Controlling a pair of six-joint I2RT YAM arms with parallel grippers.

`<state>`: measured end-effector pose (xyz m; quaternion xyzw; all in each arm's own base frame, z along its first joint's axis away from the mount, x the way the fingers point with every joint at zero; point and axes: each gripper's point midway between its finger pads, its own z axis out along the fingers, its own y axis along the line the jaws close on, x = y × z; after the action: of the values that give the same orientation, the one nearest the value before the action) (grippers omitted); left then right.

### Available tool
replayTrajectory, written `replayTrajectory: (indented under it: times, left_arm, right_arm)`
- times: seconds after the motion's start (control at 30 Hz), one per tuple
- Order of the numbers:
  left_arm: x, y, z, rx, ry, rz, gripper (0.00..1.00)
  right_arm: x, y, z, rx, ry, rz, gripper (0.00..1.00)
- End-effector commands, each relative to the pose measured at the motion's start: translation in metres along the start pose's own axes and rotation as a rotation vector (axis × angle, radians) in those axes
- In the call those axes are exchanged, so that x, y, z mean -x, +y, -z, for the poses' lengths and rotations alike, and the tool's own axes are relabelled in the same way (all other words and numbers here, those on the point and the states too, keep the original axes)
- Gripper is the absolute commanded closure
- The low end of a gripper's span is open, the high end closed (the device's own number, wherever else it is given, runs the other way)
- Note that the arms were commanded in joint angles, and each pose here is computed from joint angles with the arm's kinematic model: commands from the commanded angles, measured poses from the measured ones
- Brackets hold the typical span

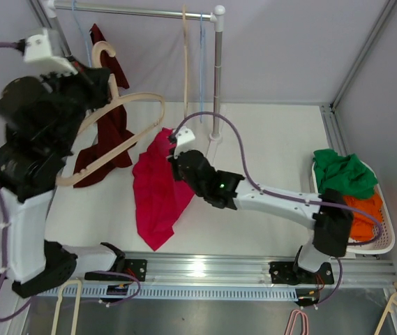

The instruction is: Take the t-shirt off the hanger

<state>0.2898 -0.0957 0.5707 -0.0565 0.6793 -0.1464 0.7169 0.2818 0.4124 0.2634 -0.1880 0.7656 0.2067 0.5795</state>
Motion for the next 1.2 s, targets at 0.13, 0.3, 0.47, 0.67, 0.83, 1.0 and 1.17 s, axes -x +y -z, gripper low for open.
replayTrajectory:
  times: [0.13,0.3,0.47,0.67,0.83,1.0,1.17]
  left_arm:
    - [0.017,0.007,0.043,-0.055,-0.03,-0.046,0.99]
    - [0.027,0.005,0.037,-0.103,-0.12,-0.101,0.99]
    - [0.025,0.01,0.021,-0.142,-0.152,-0.16,0.99]
    - [0.027,0.015,-0.008,-0.145,-0.174,-0.175,0.99]
    - [0.044,0.008,-0.028,-0.172,-0.205,-0.202,0.99]
    - [0.033,0.008,-0.065,-0.226,-0.176,-0.216,0.99]
    - [0.031,0.02,-0.098,-0.179,-0.217,-0.216,0.99]
  right_arm:
    - [-0.123,0.029,-0.037,0.069,0.323,0.022,1.0]
    - [-0.176,0.036,-0.058,0.052,0.506,0.068,0.73]
    - [-0.198,0.058,-0.069,0.15,0.629,0.057,0.01]
    - [-0.229,0.077,-0.076,0.174,0.729,0.101,0.01]
    - [-0.287,0.075,-0.055,0.137,0.901,0.198,0.0]
    - [-0.309,0.048,-0.017,0.078,0.949,0.187,0.88]
    - [-0.22,0.024,0.045,0.082,0.8,0.093,1.0]
